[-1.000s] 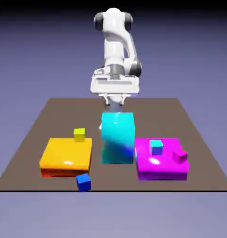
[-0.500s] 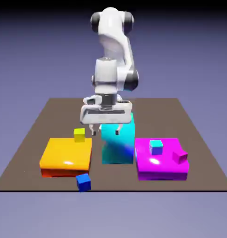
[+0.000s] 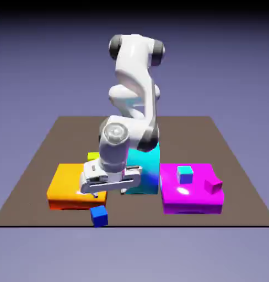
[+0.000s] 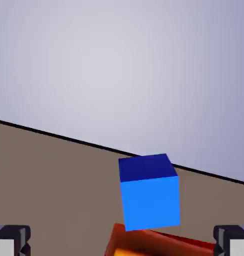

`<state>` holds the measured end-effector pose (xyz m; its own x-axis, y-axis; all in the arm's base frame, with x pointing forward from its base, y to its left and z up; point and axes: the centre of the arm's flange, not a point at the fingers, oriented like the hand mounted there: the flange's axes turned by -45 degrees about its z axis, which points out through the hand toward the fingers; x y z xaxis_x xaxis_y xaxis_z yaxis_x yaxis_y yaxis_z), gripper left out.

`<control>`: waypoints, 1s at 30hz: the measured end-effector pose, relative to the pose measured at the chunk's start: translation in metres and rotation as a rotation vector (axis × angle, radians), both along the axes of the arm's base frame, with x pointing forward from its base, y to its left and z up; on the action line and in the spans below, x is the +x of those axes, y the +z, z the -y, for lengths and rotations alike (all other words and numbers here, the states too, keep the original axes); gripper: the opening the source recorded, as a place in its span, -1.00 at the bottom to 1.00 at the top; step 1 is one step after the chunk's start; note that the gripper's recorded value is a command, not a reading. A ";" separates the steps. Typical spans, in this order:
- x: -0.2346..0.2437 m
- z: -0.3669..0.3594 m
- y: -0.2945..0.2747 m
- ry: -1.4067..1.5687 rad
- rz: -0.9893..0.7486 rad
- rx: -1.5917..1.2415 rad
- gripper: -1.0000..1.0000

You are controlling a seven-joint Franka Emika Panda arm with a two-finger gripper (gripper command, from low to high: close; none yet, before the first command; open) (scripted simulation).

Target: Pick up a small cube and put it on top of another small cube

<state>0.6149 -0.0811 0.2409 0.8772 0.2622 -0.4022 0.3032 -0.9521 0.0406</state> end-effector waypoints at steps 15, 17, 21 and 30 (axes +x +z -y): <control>-0.009 0.024 -0.131 0.064 -0.390 -0.098 0.00; -0.018 0.027 -0.145 0.064 -0.390 -0.098 -1.00; 0.000 0.021 -0.118 0.063 -0.391 -0.096 -1.00; -0.059 0.112 -0.038 -0.383 -0.357 0.010 -1.00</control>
<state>0.5558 -0.1932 0.2031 0.7200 -0.0456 -0.6925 -0.0737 -0.9972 -0.0110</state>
